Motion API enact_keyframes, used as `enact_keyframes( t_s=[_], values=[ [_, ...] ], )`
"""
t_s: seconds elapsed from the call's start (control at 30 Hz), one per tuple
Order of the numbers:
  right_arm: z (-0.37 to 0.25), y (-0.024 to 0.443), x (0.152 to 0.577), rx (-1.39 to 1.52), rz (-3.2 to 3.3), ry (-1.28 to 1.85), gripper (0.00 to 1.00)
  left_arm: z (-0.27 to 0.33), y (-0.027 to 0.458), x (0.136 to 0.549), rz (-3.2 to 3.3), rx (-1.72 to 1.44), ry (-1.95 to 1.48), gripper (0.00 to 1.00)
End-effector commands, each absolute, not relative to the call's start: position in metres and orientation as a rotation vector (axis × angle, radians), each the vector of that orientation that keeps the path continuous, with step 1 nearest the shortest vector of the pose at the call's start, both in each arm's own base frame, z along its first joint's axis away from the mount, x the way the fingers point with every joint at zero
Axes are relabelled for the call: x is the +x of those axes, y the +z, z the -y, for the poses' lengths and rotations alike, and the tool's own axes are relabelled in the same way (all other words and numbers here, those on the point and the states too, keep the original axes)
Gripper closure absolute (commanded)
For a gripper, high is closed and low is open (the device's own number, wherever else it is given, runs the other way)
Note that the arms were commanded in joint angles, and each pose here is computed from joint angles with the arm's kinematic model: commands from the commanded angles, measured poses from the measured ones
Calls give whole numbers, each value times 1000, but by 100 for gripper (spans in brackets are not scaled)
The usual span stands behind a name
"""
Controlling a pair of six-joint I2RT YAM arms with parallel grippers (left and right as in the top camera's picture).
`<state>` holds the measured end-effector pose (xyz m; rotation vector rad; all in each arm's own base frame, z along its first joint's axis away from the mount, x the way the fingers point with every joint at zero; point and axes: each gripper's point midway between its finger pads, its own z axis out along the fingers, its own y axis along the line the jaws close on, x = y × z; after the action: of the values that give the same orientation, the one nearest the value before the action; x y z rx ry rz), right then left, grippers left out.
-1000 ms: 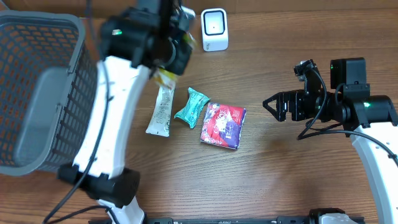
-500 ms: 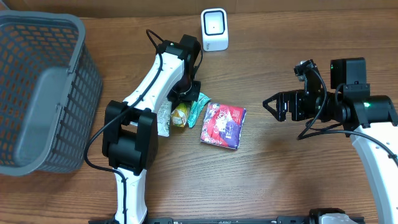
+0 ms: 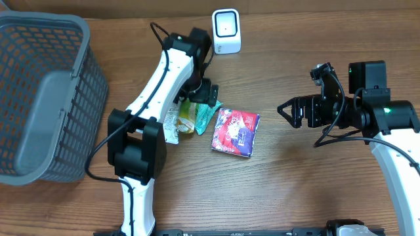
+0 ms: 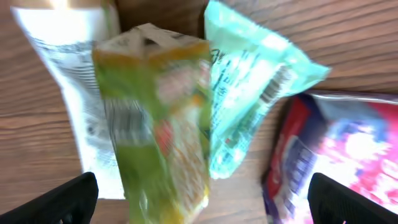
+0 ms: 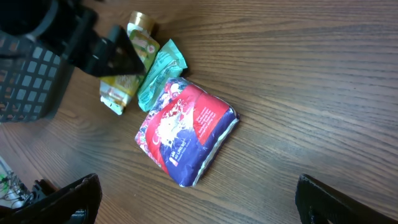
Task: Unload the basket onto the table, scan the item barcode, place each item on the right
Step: 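Lift the green juice carton out and place it beside the tube, then withdraw the left gripper and move the right gripper toward the pouch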
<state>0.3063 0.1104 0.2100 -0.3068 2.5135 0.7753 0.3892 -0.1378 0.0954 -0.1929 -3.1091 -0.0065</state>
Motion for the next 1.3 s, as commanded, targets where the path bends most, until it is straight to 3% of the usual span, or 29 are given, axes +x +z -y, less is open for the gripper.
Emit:
enact_keyframes(
  t_s=[0.0, 0.2, 0.4, 0.63, 1.1, 1.27],
  values=[
    [-111, 220, 310, -312, -2484, 783, 0, 142, 166, 403, 3294, -192, 65, 1],
    [-115, 223, 308, -280, -2486, 833, 0, 139, 253, 394, 3520, -204, 189, 1],
    [-122, 229, 308, -216, -2475, 919, 0, 131, 289, 374, 3590, -212, 225, 1],
    [-140, 251, 317, -315, -2341, 1032, 0, 117, 265, 371, 3535, -122, 131, 0],
    [-168, 177, 317, -94, -2655, 507, 0, 63, 230, 372, 3472, 206, -139, 1],
    [-194, 160, 313, -178, -2690, 515, 0, 52, 228, 364, 3457, 72, -179, 1]
  ],
)
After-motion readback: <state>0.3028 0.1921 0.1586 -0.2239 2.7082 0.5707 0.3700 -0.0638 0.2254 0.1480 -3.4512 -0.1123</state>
